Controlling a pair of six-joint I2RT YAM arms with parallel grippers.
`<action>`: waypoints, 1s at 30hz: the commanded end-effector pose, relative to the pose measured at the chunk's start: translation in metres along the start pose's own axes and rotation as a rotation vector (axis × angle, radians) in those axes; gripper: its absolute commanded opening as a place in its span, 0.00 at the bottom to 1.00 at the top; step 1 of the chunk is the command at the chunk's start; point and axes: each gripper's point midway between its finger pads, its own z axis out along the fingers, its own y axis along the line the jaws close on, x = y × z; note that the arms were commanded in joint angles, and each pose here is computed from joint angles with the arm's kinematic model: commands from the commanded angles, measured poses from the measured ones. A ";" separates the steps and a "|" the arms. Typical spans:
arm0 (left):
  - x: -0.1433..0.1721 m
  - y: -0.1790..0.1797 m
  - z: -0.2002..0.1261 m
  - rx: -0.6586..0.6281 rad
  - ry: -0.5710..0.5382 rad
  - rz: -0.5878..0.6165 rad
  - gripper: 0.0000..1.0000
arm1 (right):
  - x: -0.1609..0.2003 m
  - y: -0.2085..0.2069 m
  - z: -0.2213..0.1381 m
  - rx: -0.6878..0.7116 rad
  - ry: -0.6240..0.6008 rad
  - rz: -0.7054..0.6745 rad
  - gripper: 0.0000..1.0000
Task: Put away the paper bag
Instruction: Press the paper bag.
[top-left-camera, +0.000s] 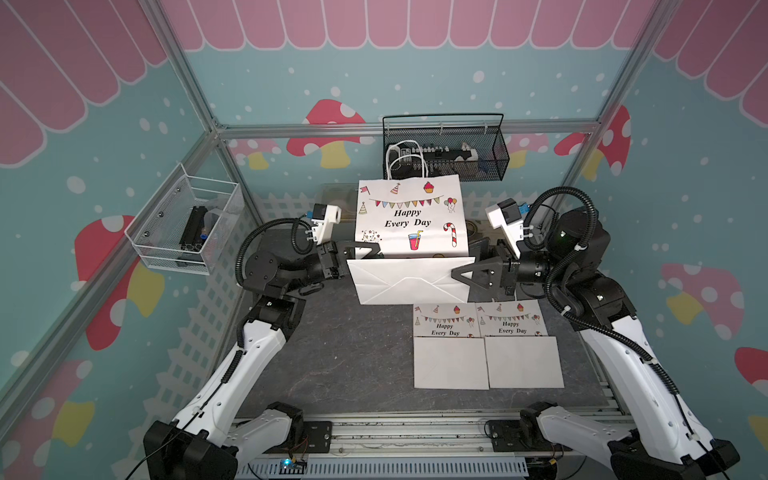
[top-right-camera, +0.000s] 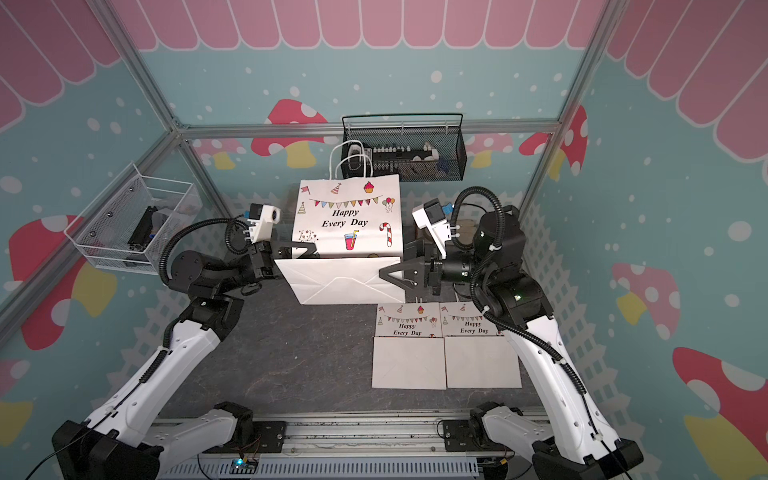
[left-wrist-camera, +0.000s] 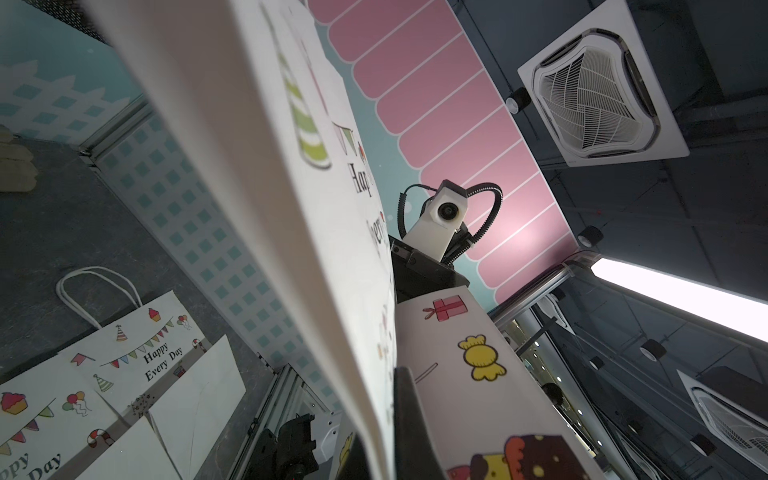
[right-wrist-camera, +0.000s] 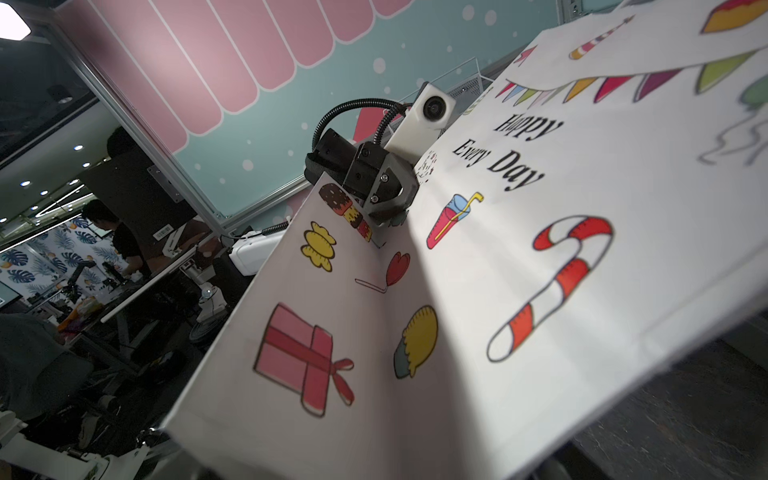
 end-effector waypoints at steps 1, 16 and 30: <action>0.015 -0.026 0.003 0.030 0.071 0.104 0.00 | -0.011 -0.001 -0.001 0.022 -0.047 -0.033 0.65; 0.022 -0.074 -0.002 0.108 0.055 0.304 0.32 | -0.014 -0.006 -0.002 0.051 -0.077 -0.016 0.16; 0.021 -0.106 -0.006 0.156 0.023 0.386 0.71 | -0.012 0.001 -0.005 0.050 -0.075 -0.013 0.00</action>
